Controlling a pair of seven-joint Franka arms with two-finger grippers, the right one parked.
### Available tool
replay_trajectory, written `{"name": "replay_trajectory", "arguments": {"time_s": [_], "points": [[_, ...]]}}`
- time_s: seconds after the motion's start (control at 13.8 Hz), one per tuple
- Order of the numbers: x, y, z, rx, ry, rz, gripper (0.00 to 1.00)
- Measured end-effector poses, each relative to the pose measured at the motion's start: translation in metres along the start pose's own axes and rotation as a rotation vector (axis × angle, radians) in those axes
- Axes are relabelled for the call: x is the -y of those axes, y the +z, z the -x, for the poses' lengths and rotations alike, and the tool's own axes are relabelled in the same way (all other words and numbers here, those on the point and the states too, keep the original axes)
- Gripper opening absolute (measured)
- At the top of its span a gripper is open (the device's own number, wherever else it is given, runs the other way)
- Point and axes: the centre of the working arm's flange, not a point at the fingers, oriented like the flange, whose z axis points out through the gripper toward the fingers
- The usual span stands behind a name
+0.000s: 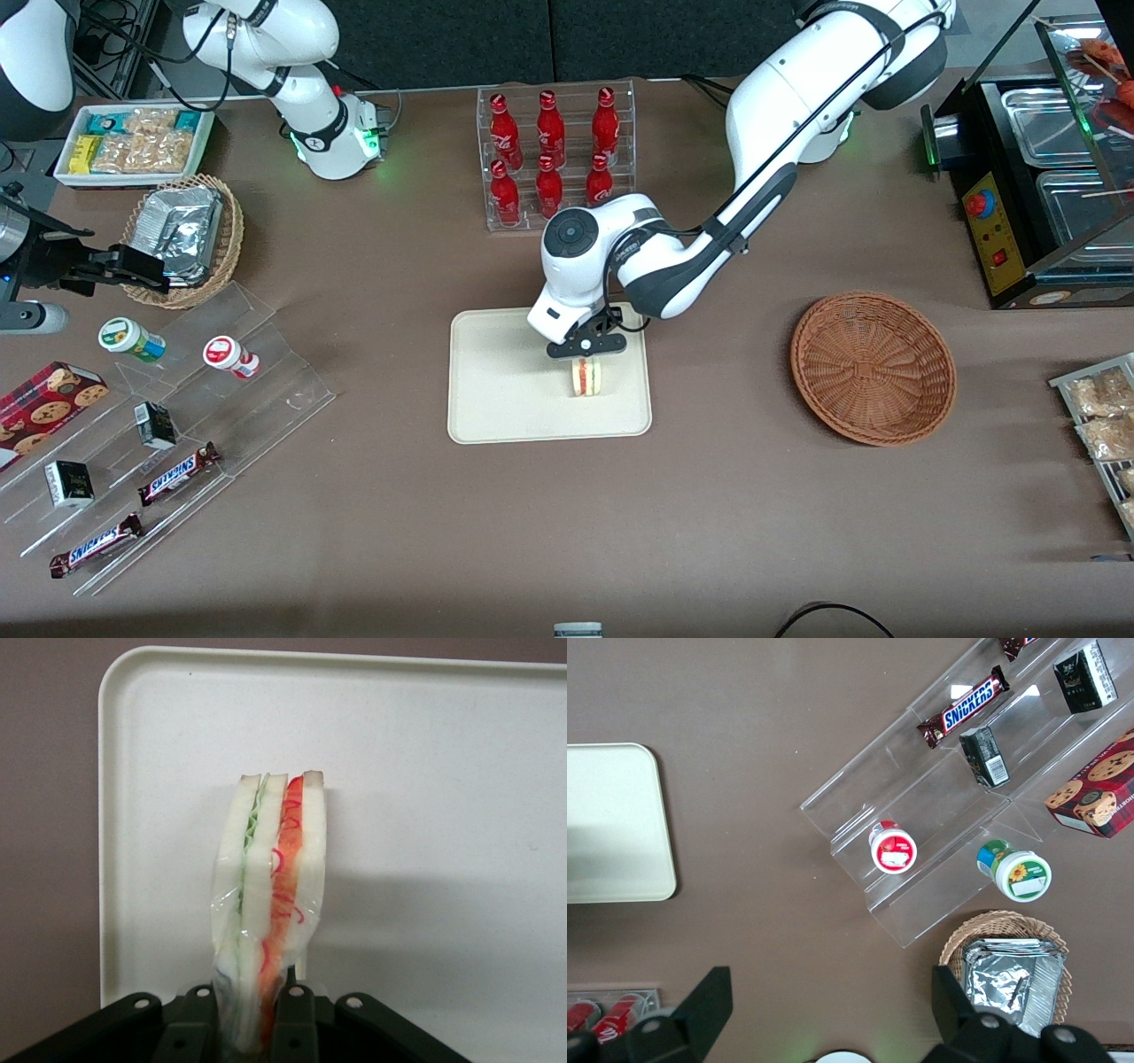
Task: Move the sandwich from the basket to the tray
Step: 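Lower the sandwich onto the tray and open the left gripper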
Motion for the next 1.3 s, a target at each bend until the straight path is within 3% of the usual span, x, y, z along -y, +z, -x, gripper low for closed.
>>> {"name": "replay_trajectory", "arguments": {"time_s": [0.36, 0.94, 1.23, 1.3], "points": [[-0.005, 0.009, 0.003, -0.003, 0.012, 0.01, 0.25], [0.002, -0.023, -0.025, -0.046, -0.037, 0.015, 0.99], [0.042, -0.096, -0.065, -0.04, -0.167, -0.014, 1.0], [0.055, -0.12, -0.069, -0.045, -0.192, -0.037, 1.0]]}}
